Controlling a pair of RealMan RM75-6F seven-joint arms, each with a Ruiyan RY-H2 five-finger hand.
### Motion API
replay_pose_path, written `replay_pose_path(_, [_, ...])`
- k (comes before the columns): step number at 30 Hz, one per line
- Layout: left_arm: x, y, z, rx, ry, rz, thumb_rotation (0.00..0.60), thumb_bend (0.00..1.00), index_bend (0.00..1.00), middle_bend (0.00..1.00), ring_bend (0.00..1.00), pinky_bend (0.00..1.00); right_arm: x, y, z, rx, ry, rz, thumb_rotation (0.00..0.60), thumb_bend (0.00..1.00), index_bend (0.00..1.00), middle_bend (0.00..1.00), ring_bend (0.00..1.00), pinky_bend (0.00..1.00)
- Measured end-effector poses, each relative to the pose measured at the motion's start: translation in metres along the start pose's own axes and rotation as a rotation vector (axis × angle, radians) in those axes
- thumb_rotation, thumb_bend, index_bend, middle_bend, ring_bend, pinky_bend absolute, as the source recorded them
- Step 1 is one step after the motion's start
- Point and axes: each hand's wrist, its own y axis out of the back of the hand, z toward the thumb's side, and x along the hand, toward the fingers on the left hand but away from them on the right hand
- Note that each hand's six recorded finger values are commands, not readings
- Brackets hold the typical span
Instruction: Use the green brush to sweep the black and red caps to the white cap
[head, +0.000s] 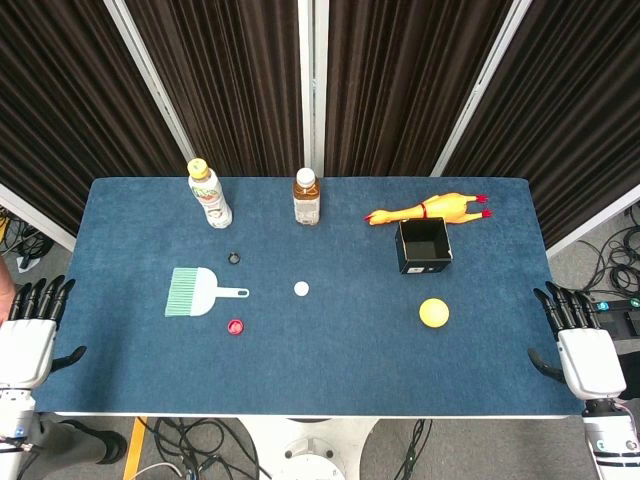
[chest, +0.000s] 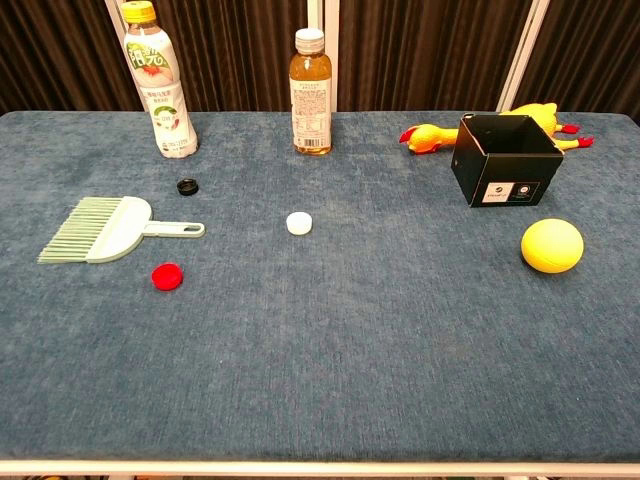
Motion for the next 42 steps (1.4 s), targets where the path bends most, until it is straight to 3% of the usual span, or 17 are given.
replay_pose_path(13, [0.0,0.003,0.002,-0.023,-0.007,0.003,0.6,0.1,0.05,0.05,0.01,0.06,0.001,0.005,-0.002,-0.004,-0.001,-0.02,0.6,0.15,0.0,0.0,0.0,0.0])
replay_pose_path(22, [0.021,0.021,0.018,-0.077,-0.086,0.037,0.6,0.1,0.13,0.21,0.12,0.07,-0.001,0.014,-0.003,0.002,0.005,-0.045,0.6,0.15,0.0,0.0,0.0,0.0])
replay_pose_path(27, [0.054,0.027,0.047,-0.153,-0.203,0.022,0.6,0.17,0.24,0.34,0.23,0.12,-0.006,0.017,0.0,0.011,0.022,-0.055,0.6,0.15,0.0,0.0,0.0,0.0])
replay_pose_path(36, [0.119,0.012,0.117,-0.182,-0.38,-0.1,0.6,0.27,0.34,0.37,0.26,0.14,-0.008,0.025,-0.002,0.029,0.02,-0.066,0.6,0.15,0.0,0.0,0.0,0.0])
replay_pose_path(42, [0.151,-0.014,0.153,-0.124,-0.39,-0.151,0.6,0.29,0.34,0.4,0.28,0.15,-0.008,0.033,-0.004,0.042,0.011,-0.078,0.6,0.15,0.0,0.0,0.0,0.0])
